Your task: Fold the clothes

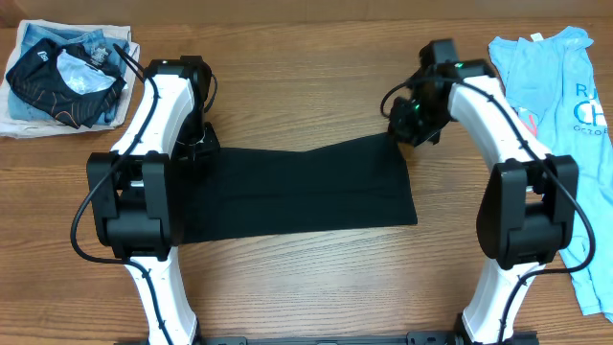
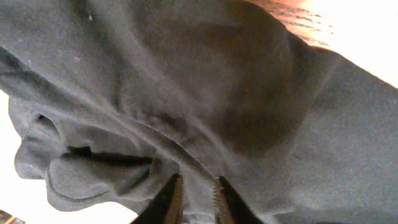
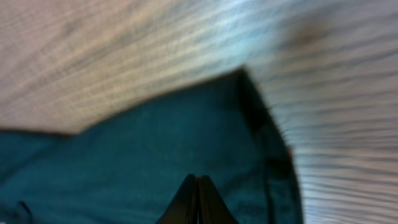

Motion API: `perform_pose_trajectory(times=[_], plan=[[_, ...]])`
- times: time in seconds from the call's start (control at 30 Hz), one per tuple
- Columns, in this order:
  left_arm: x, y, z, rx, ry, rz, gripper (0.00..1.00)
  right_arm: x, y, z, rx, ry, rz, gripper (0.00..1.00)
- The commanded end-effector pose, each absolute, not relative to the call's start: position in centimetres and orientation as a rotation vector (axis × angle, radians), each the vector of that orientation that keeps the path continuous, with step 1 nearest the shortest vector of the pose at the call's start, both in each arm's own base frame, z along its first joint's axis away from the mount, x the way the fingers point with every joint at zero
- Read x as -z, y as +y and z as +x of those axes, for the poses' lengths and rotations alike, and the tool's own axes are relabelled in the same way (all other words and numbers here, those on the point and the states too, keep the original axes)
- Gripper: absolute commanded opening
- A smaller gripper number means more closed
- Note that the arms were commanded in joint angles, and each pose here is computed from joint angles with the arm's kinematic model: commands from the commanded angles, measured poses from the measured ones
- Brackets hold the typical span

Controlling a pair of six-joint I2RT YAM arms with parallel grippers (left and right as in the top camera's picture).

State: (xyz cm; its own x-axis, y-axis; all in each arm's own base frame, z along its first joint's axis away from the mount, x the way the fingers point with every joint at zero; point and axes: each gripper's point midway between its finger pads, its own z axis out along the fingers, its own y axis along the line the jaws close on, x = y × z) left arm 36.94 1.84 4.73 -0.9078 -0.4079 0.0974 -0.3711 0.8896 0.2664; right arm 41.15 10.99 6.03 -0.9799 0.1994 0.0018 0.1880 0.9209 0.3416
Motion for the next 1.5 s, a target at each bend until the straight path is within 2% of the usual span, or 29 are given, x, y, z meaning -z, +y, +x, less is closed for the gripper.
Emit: perform_pose_trajectory(times=[0.0, 0.43, 0.6, 0.7, 0.87, 0.97, 1.47], plan=[[-4.8, 2.1, 37.0, 0.350, -2.903, 0.633, 0.17, -4.2, 12.2, 39.7, -0.559, 3.082, 0.245, 0.04], [-0.1, 4.3, 32.5, 0.367, -2.768, 0.679, 0.13, 0.1, 10.2, 37.8, -0.422, 3.130, 0.327, 0.04], [0.3, 6.1, 31.7, 0.356, -2.732, 0.736, 0.17, 0.9, 9.2, 37.7, -0.328, 3.120, 0.407, 0.04], [0.3, 6.8, 31.5, 0.350, -2.723, 0.758, 0.24, 1.0, 8.6, 37.9, -0.273, 3.110, 0.437, 0.04], [0.2, 7.0, 31.7, 0.347, -2.726, 0.770, 0.32, 1.1, 7.8, 38.3, -0.200, 3.085, 0.501, 0.04], [-0.6, 7.1, 32.4, 0.346, -2.740, 0.776, 0.31, 1.2, 6.6, 38.5, -0.102, 3.059, 0.571, 0.04], [-6.5, 7.6, 36.5, 0.330, -2.837, 0.825, 0.32, -0.1, 1.2, 39.3, -0.086, 3.017, 0.777, 0.04]])
